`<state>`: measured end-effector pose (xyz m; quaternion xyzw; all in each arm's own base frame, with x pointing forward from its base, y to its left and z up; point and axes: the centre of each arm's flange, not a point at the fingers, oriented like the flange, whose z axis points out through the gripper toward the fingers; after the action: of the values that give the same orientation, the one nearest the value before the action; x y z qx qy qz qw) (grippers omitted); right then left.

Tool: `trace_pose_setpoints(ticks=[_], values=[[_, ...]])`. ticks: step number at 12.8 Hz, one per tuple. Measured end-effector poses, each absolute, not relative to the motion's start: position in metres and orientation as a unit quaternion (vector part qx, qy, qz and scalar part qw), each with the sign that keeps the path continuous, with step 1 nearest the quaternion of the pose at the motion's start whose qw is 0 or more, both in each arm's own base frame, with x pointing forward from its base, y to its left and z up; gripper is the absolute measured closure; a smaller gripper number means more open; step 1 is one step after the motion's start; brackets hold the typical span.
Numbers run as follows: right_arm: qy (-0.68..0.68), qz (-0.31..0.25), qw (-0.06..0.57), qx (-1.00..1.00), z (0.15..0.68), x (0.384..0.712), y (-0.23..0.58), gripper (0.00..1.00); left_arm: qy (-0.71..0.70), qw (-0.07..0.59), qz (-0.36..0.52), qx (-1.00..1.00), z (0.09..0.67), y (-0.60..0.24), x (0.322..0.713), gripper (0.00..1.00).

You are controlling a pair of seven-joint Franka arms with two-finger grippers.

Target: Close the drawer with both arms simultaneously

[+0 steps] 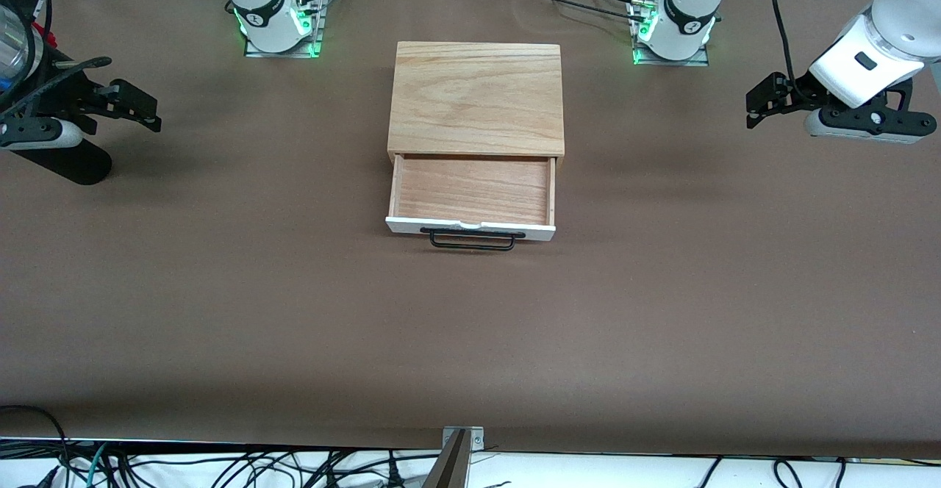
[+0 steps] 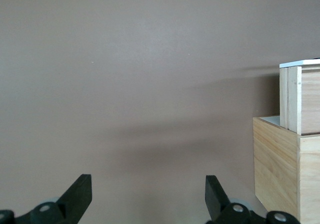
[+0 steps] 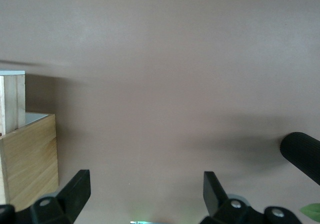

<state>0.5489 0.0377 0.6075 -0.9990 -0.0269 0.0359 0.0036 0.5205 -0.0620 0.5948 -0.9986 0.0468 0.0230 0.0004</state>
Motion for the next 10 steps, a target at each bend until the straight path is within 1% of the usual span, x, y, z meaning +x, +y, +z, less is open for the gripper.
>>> trace_pose_setpoints(ticks=[6,10], values=[[-0.032,0.036,0.004,-0.999,0.607,0.549,0.043,0.0,0.047,0.0,0.024,-0.999,0.594,-0.062,0.521,0.0],[-0.032,0.034,0.005,-0.999,0.608,0.549,0.043,0.0,0.049,0.001,0.035,-0.998,0.583,-0.065,0.525,0.0]])
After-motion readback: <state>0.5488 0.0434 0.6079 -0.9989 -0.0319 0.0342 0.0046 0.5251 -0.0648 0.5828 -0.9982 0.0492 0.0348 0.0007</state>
